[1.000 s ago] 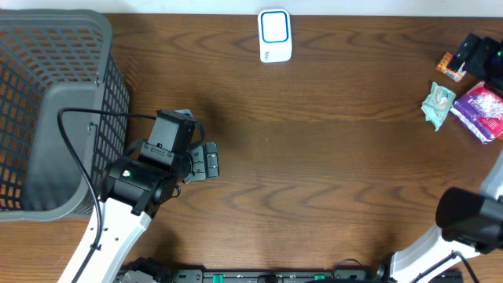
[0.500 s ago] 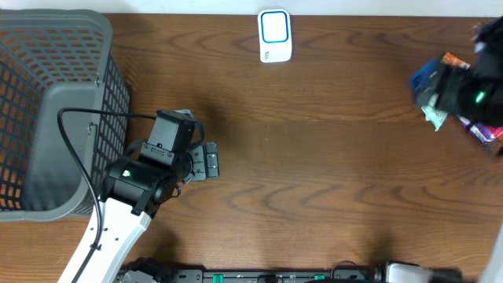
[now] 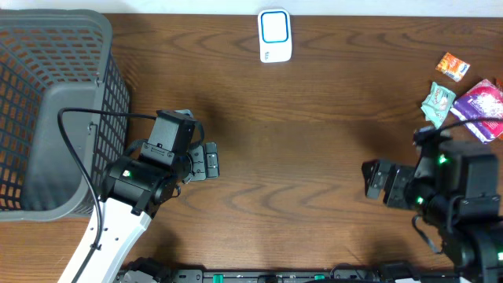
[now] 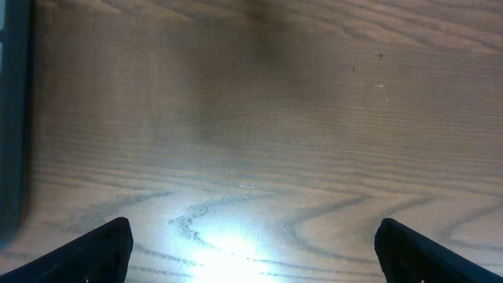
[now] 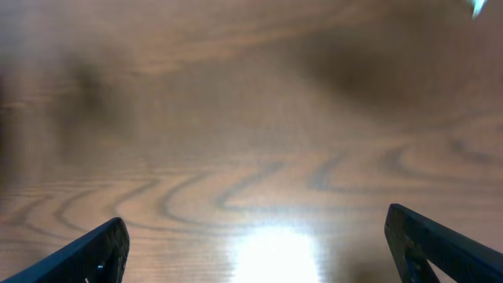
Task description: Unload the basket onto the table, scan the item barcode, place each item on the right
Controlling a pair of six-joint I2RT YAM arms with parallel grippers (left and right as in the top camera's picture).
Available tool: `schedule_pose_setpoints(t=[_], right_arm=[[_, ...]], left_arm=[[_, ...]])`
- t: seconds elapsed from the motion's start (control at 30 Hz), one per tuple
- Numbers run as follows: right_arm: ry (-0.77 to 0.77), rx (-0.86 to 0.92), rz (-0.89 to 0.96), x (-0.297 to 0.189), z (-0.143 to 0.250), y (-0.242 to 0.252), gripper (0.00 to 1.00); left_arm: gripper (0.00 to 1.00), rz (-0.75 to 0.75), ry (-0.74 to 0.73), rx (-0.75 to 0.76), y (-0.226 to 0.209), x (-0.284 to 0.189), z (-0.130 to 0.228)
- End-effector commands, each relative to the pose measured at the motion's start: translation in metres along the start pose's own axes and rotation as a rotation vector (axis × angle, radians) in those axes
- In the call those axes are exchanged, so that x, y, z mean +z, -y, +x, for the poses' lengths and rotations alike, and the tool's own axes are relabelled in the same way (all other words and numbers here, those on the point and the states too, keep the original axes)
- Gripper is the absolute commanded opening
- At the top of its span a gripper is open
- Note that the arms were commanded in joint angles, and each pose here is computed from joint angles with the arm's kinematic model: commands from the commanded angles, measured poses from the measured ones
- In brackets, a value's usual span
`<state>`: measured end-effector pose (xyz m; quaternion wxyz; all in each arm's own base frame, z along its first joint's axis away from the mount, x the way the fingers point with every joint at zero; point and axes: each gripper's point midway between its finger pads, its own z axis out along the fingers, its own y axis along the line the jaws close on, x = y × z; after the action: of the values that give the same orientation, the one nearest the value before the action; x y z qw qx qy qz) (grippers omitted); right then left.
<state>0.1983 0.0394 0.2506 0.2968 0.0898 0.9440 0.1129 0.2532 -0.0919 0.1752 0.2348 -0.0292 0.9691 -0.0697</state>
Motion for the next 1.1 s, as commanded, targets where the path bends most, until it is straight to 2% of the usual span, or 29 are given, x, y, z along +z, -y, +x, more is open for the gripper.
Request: schedule_pose_setpoints(t=[0.0,0.2,0.6,0.83,1.07], right_arm=[[-0.053,0.078,0.023,0.015,0.018,0.007,0.99],[-0.178,0.255,0.042,0.038,0.051,0.013,0.99],[-0.23,0.261,0.073,0.05,0.067,0.021,0.99],[-0.109,0.11,-0.058,0.059,0.044,0.002,0.99],[0.175,-0.097,-0.255,0.079,0.031,-0.02,0.99]], left_arm=[[0.98,-0.008,0.001,0.009,-0.002,0.0,-0.001],[0.98,-0.008,0.001,0.009,-0.002,0.0,-0.001],[0.98,-0.008,0.001,0.009,-0.002,0.0,-0.001],[0.98,-0.008,0.001,0.009,-0.002,0.0,-0.001],[0.98,-0.008,0.001,0.009,-0.002,0.0,-0.001]])
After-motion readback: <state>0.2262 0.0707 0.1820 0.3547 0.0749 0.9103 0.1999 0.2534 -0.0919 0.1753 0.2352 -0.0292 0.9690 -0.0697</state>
